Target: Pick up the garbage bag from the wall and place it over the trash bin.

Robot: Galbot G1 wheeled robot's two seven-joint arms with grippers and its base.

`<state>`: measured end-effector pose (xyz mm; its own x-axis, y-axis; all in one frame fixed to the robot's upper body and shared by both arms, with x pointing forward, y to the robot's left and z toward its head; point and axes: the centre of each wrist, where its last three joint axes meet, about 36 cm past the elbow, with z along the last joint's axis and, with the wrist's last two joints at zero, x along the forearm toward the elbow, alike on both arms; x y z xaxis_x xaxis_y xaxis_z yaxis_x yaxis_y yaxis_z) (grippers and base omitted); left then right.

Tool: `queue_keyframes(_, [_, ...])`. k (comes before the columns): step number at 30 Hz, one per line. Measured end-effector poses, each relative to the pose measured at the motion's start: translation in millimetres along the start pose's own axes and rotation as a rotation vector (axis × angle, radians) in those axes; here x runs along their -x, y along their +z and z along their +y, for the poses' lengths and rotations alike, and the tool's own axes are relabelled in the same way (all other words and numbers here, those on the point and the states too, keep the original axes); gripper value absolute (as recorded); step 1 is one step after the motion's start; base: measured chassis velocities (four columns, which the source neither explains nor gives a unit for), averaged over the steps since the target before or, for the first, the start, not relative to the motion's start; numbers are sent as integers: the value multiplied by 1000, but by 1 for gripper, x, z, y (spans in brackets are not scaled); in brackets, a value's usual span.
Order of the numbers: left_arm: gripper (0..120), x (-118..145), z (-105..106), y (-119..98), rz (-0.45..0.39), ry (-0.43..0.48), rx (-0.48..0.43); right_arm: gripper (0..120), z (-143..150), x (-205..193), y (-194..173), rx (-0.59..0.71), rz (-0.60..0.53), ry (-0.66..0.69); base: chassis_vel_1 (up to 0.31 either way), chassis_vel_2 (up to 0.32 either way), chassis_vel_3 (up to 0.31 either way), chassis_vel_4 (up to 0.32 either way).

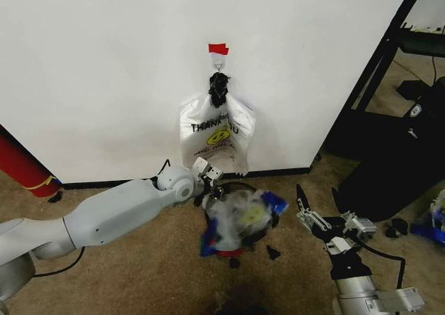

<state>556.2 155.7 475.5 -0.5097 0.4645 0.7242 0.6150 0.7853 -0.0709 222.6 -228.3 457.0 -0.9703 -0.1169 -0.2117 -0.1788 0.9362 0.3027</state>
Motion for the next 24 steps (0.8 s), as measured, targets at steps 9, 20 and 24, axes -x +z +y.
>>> queue_keyframes(9, [2,-40,-9,16,-73,-4,-179,100,-4,7,-1,13,26,31,0,0,0,0])
queue_keyframes(20, [2,-67,-21,57,-128,-164,-458,100,-15,21,-3,47,82,94,0,0,0,0])
queue_keyframes(24, [2,-72,-21,70,-191,-264,-586,100,-17,26,-4,47,94,107,0,0,0,0])
